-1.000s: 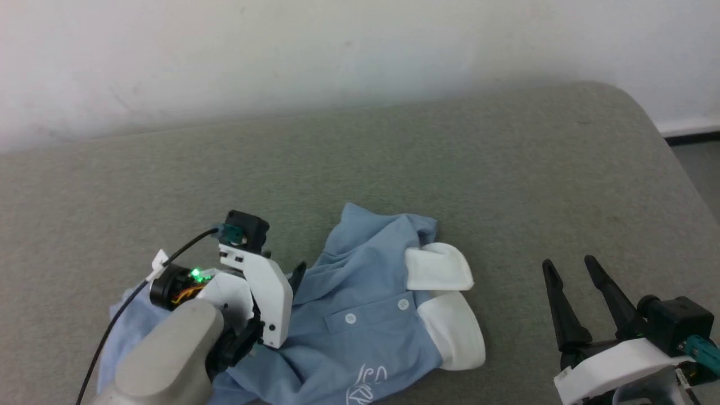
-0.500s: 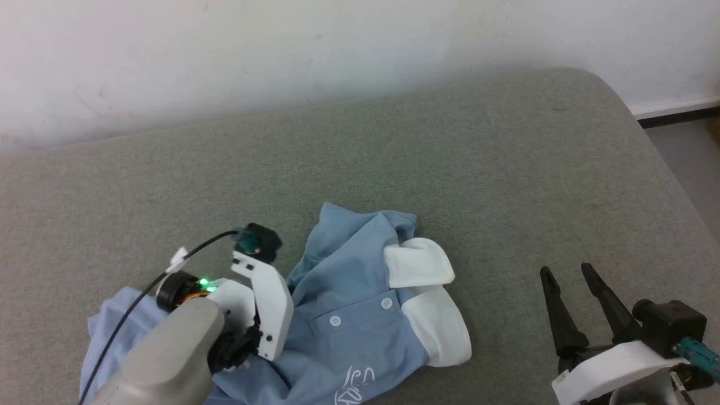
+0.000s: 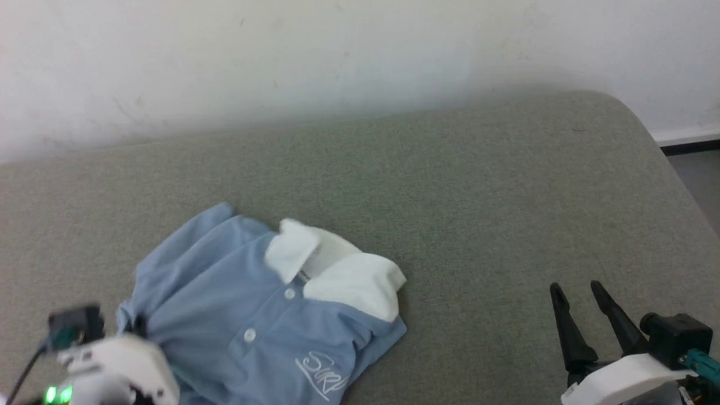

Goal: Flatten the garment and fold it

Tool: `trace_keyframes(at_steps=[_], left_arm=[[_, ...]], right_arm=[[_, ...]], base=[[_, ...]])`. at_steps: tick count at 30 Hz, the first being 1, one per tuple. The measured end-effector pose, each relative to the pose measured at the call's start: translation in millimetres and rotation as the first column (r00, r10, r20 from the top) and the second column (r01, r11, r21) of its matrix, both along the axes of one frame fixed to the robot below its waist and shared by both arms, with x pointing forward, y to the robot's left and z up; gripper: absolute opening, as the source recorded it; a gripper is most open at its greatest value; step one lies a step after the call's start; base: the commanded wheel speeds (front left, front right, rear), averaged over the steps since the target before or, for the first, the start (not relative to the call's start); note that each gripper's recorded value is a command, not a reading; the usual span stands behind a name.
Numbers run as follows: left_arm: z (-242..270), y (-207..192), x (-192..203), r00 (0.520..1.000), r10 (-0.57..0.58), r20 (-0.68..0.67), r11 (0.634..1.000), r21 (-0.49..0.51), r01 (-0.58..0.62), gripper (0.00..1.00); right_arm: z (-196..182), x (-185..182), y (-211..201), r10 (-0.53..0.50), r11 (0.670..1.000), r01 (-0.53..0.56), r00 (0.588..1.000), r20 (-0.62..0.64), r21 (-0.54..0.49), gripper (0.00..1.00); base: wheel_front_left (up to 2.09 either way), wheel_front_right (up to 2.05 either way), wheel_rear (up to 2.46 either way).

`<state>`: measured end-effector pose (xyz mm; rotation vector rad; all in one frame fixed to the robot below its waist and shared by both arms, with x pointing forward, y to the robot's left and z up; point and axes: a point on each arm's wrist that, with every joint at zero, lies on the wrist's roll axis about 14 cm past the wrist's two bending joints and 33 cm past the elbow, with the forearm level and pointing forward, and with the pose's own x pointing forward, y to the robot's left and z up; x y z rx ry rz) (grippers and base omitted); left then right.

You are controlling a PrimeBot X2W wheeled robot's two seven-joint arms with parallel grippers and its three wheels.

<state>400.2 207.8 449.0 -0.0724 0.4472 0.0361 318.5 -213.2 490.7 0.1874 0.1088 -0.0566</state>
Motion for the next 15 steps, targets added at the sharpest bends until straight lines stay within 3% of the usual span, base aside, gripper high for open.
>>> trace_keyframes(at_steps=[3, 6, 7, 8, 9, 15], left_arm=[[-23.7, 17.4, -47.0, 0.990, 0.101, -0.094, 0.994, -0.031, -0.104, 0.00], [-42.4, 9.4, -88.0, 0.977, 0.113, -0.179, 0.988, -0.083, -0.129, 0.00], [-44.2, 4.4, -95.1, 0.976, 0.109, -0.188, 0.986, -0.101, -0.129, 0.07], [-43.4, 1.0, -98.5, 0.978, 0.107, -0.182, 0.985, -0.112, -0.128, 0.73], [-39.5, -0.9, -97.9, 0.982, 0.108, -0.158, 0.985, -0.119, -0.128, 1.00], [6.9, -7.4, -76.4, 0.990, 0.077, 0.118, 0.993, -0.098, -0.066, 1.00]], right_arm=[[0.2, -1.0, 1.7, 0.007, 1.000, -0.007, 1.000, -0.003, -0.001, 1.00], [-0.3, -2.4, 3.3, 0.015, 1.000, -0.015, 1.000, -0.009, -0.004, 1.00], [-0.4, -2.7, 4.4, 0.018, 1.000, -0.018, 1.000, -0.010, -0.005, 1.00], [-0.5, -2.9, 5.0, 0.021, 1.000, -0.021, 1.000, -0.012, -0.006, 1.00], [-0.2, -2.9, 5.8, 0.025, 1.000, -0.025, 1.000, -0.013, -0.006, 1.00], [1.9, -5.8, 12.4, 0.049, 0.999, -0.049, 0.999, -0.017, -0.014, 1.00]], base=[[0.00, 0.00, 0.00], [0.00, 0.00, 0.00], [0.00, 0.00, 0.00], [0.00, 0.00, 0.00], [0.00, 0.00, 0.00], [0.00, 0.00, 0.00]])
